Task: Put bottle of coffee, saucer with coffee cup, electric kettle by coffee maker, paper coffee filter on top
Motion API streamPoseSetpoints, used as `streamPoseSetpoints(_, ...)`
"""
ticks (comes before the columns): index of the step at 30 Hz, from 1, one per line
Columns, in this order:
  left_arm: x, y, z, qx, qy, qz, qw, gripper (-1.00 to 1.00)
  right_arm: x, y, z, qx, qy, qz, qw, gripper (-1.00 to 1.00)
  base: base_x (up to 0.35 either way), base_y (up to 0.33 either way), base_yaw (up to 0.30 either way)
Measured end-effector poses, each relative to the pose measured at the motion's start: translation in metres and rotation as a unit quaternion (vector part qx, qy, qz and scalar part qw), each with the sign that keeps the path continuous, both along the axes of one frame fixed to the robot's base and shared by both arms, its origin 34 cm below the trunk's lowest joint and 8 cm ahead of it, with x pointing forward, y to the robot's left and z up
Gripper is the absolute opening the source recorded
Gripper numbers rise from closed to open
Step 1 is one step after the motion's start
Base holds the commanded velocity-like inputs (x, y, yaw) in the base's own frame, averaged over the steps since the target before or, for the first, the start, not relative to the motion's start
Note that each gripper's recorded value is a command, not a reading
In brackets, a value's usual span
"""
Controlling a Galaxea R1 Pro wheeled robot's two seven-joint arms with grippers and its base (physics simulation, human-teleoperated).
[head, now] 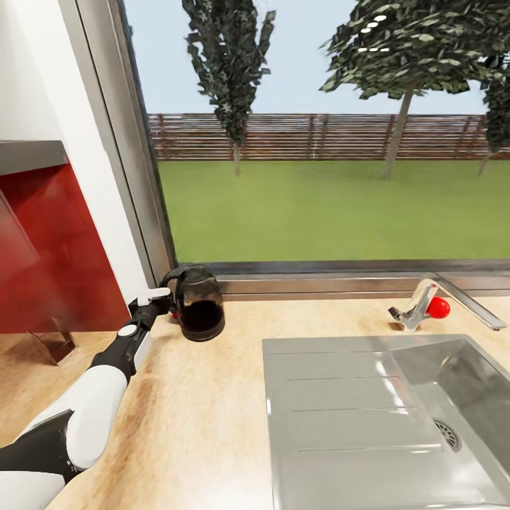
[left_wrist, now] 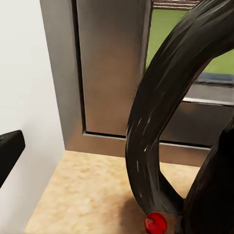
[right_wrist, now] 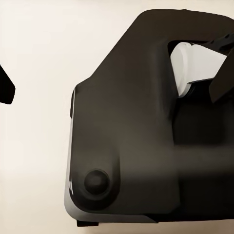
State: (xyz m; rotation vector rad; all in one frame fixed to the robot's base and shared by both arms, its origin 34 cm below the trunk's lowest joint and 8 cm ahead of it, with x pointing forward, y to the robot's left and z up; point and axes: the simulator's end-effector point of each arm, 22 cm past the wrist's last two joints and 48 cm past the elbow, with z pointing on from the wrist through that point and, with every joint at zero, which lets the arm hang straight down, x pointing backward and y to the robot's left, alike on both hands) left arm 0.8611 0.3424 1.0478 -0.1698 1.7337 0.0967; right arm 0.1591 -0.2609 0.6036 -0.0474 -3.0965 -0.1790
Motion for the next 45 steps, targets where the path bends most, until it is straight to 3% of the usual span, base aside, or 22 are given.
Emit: streamPoseSetpoints(45, -0.0012, 0.0021, -0.0014, -0.002, 0.000, 0.003, 1.0000, 1.00, 0.0000, 0.0001, 0.0000, 0.000, 0.000, 0.000, 1.0000, 1.00, 0.028, 0.000, 0.000)
